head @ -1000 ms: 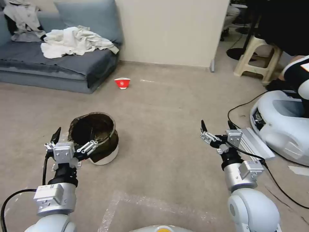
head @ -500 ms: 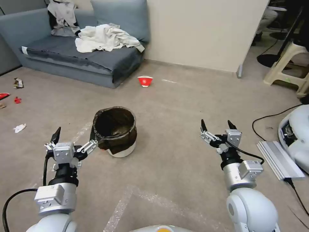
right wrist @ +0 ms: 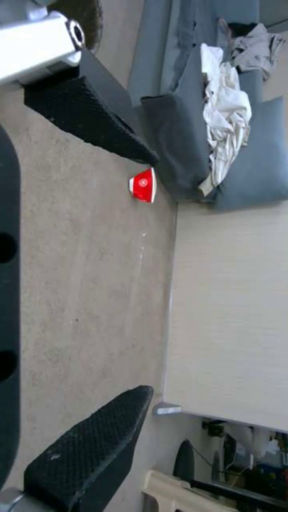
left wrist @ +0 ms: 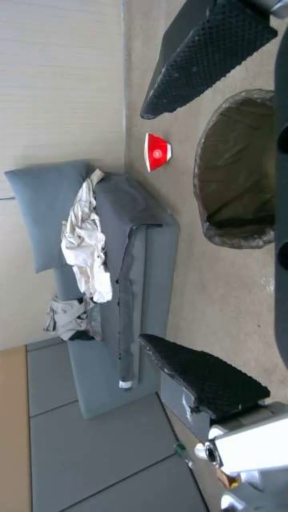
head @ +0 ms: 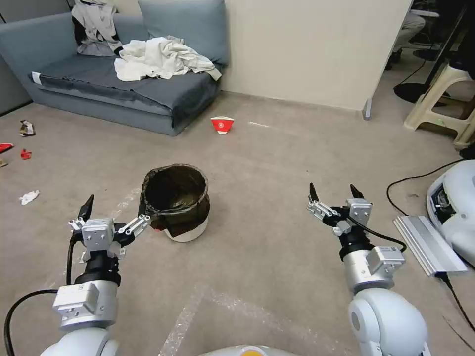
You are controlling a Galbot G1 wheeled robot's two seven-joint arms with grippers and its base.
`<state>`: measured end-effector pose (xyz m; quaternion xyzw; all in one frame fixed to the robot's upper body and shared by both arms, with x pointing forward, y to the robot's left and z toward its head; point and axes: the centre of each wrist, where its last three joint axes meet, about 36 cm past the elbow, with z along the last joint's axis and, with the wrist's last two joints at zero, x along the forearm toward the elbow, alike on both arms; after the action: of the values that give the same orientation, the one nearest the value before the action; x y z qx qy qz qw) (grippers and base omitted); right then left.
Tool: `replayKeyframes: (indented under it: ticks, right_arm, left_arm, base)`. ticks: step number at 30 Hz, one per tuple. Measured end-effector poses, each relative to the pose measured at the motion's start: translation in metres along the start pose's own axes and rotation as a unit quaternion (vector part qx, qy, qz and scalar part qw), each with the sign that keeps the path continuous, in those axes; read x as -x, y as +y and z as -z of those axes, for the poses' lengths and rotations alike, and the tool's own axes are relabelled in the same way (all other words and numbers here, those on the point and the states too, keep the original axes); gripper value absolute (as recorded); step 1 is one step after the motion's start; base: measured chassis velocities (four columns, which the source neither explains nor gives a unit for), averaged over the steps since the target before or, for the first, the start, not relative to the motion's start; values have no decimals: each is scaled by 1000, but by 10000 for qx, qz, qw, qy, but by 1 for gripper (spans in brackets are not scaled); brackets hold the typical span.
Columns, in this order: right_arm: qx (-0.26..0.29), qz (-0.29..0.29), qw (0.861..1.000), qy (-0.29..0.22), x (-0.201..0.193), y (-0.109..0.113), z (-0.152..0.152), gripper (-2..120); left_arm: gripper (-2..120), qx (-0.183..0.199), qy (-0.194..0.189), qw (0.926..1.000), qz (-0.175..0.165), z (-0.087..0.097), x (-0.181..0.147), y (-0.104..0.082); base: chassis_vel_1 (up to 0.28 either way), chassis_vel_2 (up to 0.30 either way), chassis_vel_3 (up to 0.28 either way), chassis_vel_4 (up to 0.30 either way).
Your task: Pick up the trash can from the floor.
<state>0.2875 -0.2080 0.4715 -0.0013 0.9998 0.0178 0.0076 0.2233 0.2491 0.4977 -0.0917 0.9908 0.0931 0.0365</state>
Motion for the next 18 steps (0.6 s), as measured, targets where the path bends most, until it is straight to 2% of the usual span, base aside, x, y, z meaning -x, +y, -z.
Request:
replayKeyframes:
  ticks: [18]
  right_arm:
    - [0, 0, 10000, 0, 0, 0, 0, 100]
  left_arm:
    - [100, 0, -3, 10000, 1, 0, 0, 0]
  base:
    - [0, 0, 0, 0]
